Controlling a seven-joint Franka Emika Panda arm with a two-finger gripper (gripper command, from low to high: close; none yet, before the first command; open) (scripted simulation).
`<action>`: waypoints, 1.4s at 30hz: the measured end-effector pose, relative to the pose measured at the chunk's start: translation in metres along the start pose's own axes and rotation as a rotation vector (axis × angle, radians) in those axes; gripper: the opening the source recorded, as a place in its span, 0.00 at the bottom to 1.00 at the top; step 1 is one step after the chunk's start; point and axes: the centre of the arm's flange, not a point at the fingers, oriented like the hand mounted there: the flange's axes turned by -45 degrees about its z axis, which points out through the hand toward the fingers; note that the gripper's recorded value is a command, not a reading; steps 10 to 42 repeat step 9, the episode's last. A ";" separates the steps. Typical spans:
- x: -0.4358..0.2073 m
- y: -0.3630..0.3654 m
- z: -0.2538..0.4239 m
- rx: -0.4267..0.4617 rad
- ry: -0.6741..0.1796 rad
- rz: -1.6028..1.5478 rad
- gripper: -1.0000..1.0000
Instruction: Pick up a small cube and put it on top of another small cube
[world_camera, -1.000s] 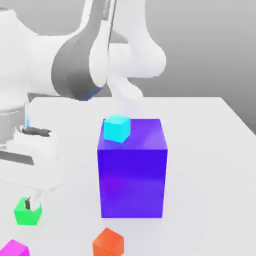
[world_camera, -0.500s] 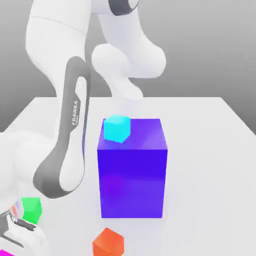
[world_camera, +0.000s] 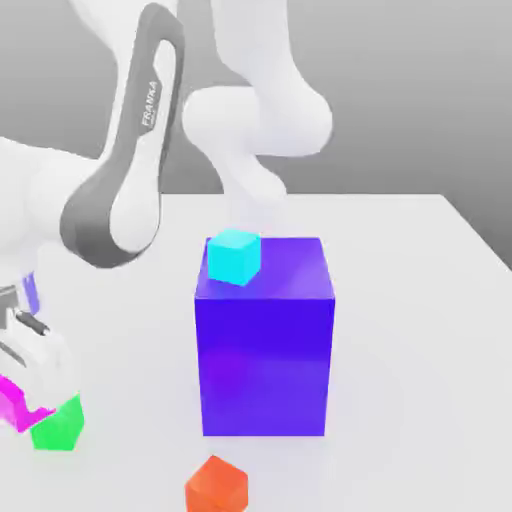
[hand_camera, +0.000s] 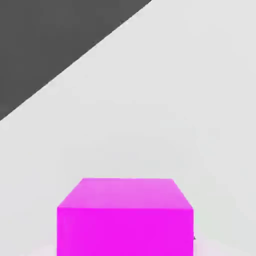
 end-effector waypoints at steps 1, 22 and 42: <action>-0.007 0.006 0.001 0.002 -0.001 0.026 0.00; -0.013 0.011 0.054 0.004 -0.001 0.051 1.00; -0.013 0.011 0.054 0.004 -0.001 0.051 1.00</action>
